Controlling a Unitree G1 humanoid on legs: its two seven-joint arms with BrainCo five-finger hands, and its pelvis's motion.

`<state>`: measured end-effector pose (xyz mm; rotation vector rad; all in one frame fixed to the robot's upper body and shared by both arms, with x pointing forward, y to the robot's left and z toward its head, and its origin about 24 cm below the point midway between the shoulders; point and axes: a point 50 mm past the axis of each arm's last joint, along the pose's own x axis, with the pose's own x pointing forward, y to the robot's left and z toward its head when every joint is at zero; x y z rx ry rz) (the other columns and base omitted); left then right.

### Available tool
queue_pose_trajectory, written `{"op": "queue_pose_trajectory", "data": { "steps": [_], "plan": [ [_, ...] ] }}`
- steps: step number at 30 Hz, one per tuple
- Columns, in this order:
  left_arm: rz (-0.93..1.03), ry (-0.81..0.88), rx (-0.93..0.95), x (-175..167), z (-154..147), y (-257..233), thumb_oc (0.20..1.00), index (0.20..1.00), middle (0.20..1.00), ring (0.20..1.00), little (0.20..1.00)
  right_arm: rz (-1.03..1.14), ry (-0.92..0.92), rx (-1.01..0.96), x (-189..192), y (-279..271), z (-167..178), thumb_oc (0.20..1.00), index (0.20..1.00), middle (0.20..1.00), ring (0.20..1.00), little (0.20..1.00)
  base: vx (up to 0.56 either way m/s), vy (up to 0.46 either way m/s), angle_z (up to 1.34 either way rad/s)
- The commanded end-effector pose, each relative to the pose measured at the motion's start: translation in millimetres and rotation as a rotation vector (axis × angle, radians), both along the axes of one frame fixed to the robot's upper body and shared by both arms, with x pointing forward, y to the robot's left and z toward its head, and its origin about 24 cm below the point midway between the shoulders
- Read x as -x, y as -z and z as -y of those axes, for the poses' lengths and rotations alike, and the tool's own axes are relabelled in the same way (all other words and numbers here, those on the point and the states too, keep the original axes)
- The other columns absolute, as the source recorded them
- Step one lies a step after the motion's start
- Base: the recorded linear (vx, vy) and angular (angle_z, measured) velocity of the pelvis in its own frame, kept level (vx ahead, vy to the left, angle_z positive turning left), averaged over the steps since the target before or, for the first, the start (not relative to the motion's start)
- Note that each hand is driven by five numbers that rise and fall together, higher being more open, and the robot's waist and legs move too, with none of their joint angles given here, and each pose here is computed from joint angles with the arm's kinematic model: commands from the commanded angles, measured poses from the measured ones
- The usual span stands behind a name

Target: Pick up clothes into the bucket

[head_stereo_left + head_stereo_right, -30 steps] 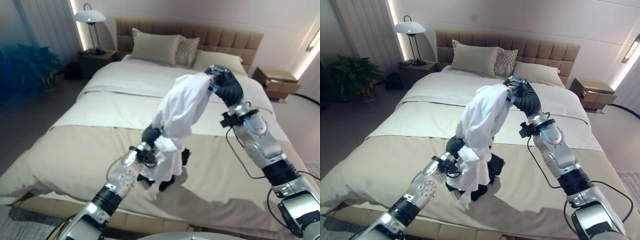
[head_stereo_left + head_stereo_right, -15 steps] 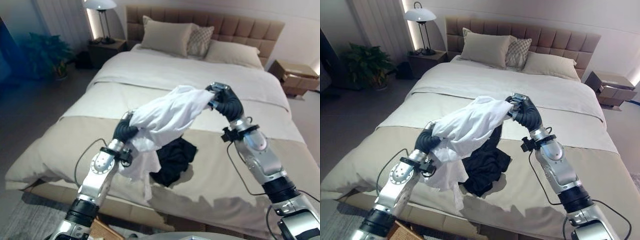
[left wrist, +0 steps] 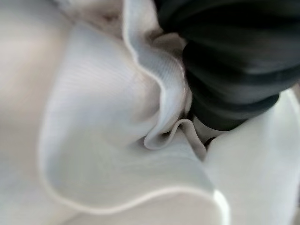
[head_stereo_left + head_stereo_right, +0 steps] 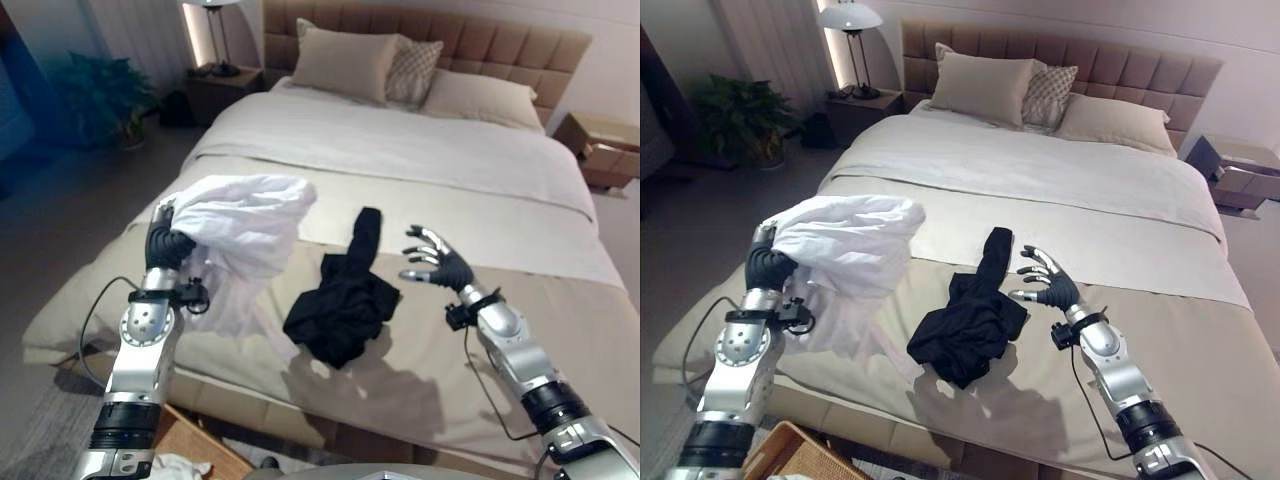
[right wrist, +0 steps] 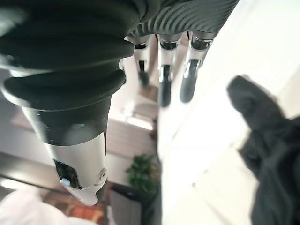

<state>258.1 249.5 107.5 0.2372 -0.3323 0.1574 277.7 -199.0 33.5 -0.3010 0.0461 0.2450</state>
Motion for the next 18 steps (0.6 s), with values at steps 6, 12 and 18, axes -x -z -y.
{"op": "queue_pose_trajectory", "data": {
  "steps": [6, 12, 18],
  "plan": [
    [0.058, -0.158, -0.110, 21, -21, -2, 0.200, 0.200, 0.200, 0.200, 0.200, 0.127, 0.146, 0.013, 10, -11, 19, 1.000, 1.000, 1.000, 1.000, 1.000, -0.05, -0.042, 0.44],
    [0.014, -0.208, -0.178, 20, -26, 4, 0.200, 0.200, 0.200, 0.200, 0.200, 0.179, 0.190, -0.003, 12, -20, 27, 1.000, 1.000, 1.000, 1.000, 1.000, -0.18, -0.101, 0.57],
    [-0.004, -0.254, -0.177, 18, -30, 9, 0.200, 0.200, 0.200, 0.200, 0.200, 0.218, 0.205, 0.023, 10, -29, 33, 1.000, 1.000, 1.000, 1.000, 1.000, -0.15, 0.007, 0.57]
  ]
}}
